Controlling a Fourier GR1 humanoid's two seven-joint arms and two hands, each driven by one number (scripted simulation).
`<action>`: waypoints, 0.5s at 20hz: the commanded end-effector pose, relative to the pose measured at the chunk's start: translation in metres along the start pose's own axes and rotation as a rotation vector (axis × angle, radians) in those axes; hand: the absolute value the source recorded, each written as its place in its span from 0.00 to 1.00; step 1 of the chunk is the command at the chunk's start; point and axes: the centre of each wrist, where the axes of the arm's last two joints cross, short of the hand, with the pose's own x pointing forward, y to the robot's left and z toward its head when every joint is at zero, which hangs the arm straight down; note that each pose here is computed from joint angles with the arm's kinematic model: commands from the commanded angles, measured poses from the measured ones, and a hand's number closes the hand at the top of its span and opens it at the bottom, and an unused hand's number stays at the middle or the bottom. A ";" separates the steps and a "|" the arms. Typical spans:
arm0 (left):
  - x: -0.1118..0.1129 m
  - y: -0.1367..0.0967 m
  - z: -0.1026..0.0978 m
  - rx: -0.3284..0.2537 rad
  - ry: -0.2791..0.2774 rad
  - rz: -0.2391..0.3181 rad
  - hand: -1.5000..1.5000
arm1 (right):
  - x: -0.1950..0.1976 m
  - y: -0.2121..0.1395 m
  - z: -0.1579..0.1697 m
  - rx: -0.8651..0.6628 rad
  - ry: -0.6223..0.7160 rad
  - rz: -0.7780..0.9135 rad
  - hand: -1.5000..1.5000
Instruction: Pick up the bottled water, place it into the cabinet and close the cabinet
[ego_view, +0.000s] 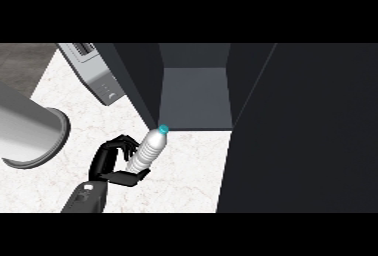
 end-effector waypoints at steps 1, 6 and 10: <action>0.005 -0.033 -0.014 0.114 -0.071 -0.037 1.00 | 0.013 0.000 0.004 -0.018 -0.055 0.015 0.00; 0.029 -0.052 -0.034 0.093 -0.087 0.116 1.00 | 0.017 -0.004 0.010 -0.022 -0.025 0.015 0.00; 0.047 -0.071 -0.044 0.096 -0.120 0.158 1.00 | 0.010 0.004 0.006 -0.020 -0.029 0.040 0.00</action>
